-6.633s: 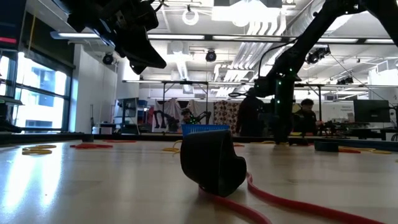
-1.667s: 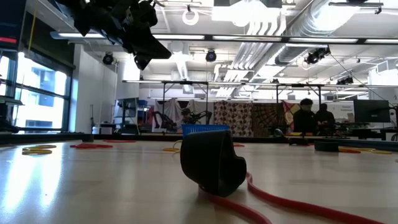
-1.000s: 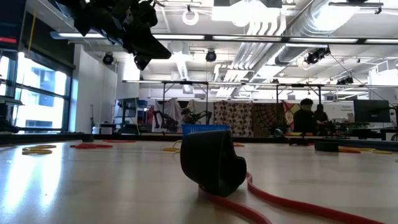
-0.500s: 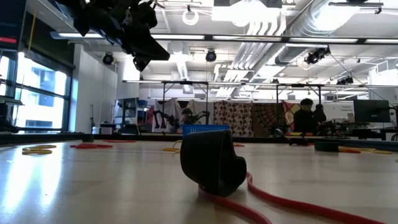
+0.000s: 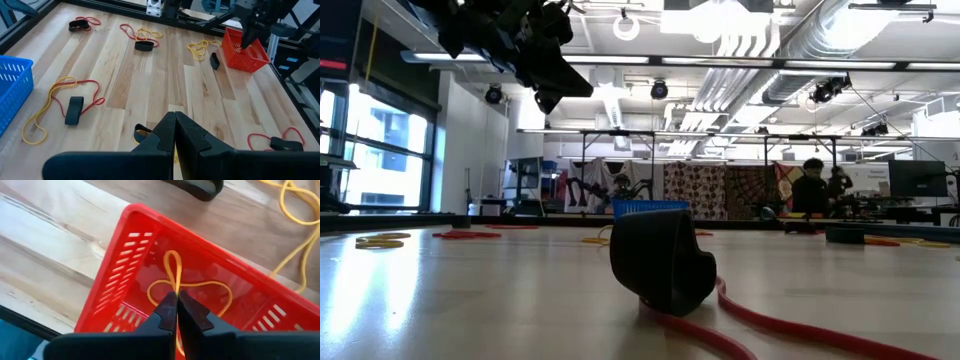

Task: Sort rubber bands into baskets
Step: Put the yellow rubber band into the red basket, then put the red rubber band into the green basket

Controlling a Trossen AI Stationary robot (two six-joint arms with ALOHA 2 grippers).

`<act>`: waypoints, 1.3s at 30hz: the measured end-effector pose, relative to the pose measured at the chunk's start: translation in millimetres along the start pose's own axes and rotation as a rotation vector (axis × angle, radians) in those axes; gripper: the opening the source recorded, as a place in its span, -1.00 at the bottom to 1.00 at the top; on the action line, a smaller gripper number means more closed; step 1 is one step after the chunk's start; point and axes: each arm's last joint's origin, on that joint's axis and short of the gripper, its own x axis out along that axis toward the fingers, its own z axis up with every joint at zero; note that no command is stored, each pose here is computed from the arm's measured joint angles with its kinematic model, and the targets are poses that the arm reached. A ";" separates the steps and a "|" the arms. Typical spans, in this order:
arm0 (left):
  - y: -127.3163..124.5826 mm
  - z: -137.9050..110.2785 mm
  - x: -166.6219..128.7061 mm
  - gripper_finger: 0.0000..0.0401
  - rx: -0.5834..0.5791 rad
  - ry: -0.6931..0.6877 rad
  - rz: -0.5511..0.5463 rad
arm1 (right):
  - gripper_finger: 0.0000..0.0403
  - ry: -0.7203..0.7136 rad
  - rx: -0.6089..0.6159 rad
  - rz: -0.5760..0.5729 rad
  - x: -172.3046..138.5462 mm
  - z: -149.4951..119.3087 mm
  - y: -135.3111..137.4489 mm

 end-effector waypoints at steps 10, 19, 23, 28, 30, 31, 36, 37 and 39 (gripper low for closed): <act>0.0 0.0 0.0 -1.00 0.003 0.000 0.000 | -0.99 0.026 0.025 -0.075 17.3 -5.0 2.2; -0.1 -0.1 0.0 -1.00 0.009 0.001 0.000 | -0.59 0.056 0.025 -0.102 18.8 -6.0 1.8; -0.1 -0.2 0.0 -1.00 0.009 0.002 0.000 | -0.41 0.066 0.022 -0.124 18.6 -5.4 0.5; -0.1 -0.3 0.0 -1.00 0.000 0.003 -0.001 | -0.38 0.126 -0.004 -0.146 16.6 -7.7 1.5; -0.2 -0.3 0.0 -1.00 -0.007 0.003 -0.009 | -0.44 0.177 -0.031 -0.145 11.9 -10.8 5.3; 0.0 -0.3 -0.1 -1.00 -0.011 0.004 -0.013 | -0.49 0.199 -0.050 -0.140 8.9 -12.5 7.5; 2.4 -0.1 -1.4 -1.00 -0.018 0.003 -0.061 | -0.89 0.243 -0.101 -0.100 -13.6 -18.6 22.3; 3.5 0.0 -1.9 -1.00 -0.021 0.003 -0.071 | -0.94 0.239 -0.099 -0.092 -18.9 -18.5 25.3; 5.7 0.1 -3.0 -1.00 -0.019 0.001 -0.099 | -0.95 0.215 -0.086 -0.063 -29.4 -16.5 33.0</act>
